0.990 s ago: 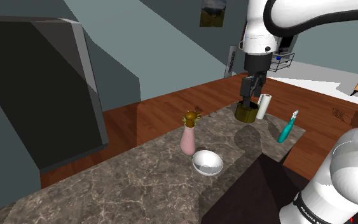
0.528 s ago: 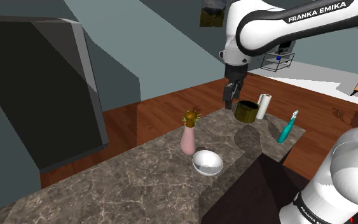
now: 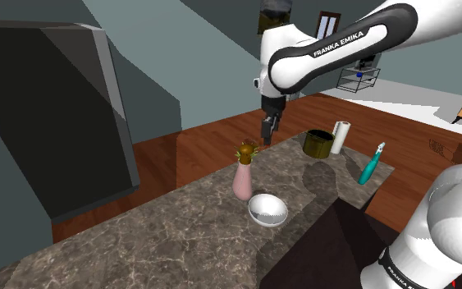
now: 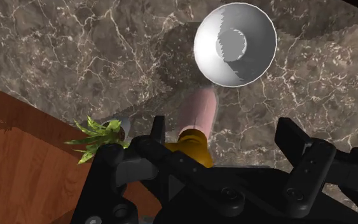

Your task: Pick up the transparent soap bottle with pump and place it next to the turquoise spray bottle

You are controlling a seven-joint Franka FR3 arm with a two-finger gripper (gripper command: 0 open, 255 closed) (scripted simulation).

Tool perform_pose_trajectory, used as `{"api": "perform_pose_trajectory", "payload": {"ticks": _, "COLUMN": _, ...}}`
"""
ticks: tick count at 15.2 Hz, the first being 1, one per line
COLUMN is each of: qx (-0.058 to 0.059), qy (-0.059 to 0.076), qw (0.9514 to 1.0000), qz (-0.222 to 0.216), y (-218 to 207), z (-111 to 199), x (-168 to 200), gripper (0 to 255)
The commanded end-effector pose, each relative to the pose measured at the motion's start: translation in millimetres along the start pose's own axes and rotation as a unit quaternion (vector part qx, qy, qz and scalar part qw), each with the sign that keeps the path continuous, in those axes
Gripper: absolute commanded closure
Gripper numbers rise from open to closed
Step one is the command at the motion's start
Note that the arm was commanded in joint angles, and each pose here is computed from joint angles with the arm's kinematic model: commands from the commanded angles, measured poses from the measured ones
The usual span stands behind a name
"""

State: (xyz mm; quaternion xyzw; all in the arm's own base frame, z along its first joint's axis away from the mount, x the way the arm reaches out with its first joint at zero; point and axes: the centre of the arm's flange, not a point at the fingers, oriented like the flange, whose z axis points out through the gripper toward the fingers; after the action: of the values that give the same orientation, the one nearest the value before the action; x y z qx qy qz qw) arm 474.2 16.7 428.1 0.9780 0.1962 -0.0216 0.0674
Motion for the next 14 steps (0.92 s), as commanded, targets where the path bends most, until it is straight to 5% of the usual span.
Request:
{"api": "perform_pose_trajectory", "payload": {"ticks": 1, "qx": -0.006, "qy": 0.006, "qw": 0.9997, "qz": -0.021, "y": 5, "z": 13, "x": 21, "gripper": 0}}
{"api": "perform_pose_trajectory", "payload": {"ticks": 8, "qx": -0.024, "qy": 0.027, "qw": 0.9952, "qz": -0.091, "y": 8, "z": 52, "x": 97, "gripper": 0}}
{"api": "perform_pose_trajectory", "payload": {"ticks": 14, "qx": -0.025, "qy": 0.029, "qw": 0.9947, "qz": -0.095, "y": 9, "z": 81, "x": 103, "gripper": 0}}
